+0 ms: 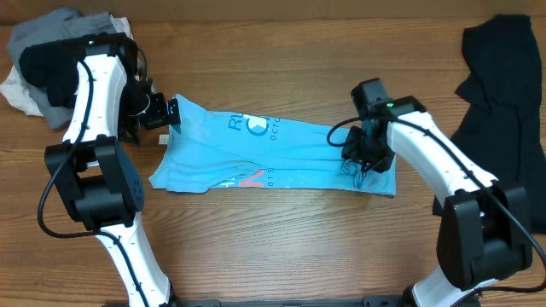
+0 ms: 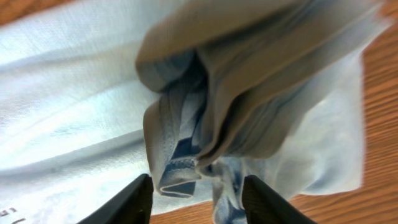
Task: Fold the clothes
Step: 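Release the right gripper and lift it away to the right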
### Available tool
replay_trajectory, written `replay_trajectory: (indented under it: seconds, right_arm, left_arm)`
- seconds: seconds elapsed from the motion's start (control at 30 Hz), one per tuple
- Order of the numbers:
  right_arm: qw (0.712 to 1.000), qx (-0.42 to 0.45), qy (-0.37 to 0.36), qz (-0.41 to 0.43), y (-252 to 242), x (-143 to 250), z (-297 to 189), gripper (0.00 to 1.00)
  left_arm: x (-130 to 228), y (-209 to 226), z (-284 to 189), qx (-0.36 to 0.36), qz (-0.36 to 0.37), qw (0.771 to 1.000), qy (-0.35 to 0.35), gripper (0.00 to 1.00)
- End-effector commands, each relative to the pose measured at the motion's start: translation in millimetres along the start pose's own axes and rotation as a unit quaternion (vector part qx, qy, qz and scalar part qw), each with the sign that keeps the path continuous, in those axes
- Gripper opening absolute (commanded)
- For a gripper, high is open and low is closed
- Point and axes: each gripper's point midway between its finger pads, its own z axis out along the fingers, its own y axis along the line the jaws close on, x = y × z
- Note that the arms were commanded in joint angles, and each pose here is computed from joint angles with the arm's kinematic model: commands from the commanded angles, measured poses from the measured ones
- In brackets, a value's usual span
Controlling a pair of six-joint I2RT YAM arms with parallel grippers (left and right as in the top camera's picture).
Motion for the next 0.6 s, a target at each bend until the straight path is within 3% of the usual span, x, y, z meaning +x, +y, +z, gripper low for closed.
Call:
replay_trajectory:
  seconds: [0.0, 0.07, 0.13, 0.2, 0.27, 0.3, 0.57]
  right_arm:
    - [0.997, -0.036, -0.056, 0.032, -5, -36, -43, 0.59]
    - [0.995, -0.040, -0.067, 0.056, -18, -47, -53, 0.78]
    - [0.993, -0.038, -0.070, 0.085, -37, -56, -56, 0.79]
    - [0.991, -0.032, -0.068, 0.113, -59, -65, -55, 0.55]
    - [0.989, -0.039, -0.059, 0.129, -78, -71, -49, 0.15]
    - [0.989, -0.050, -0.051, 0.128, -82, -71, -46, 0.07]
    - [0.987, -0.117, -0.020, 0.107, -72, -54, -5, 0.04]
  left_arm:
    - [-2, -3, -5, -0.003, 0.019, 1.000, -0.009, 1.00]
    - [-1, -2, -5, -0.003, 0.019, 1.000, -0.007, 1.00]
    - [0, -2, -5, -0.003, 0.020, 1.000, -0.004, 1.00]
    - [1, -2, -5, -0.004, 0.024, 1.000, -0.002, 1.00]
    - [2, -2, -5, -0.004, 0.024, 1.000, 0.000, 1.00]
    - [2, -2, -5, -0.004, 0.024, 1.000, 0.000, 1.00]
    - [2, -2, -5, -0.004, 0.024, 1.000, -0.001, 1.00]
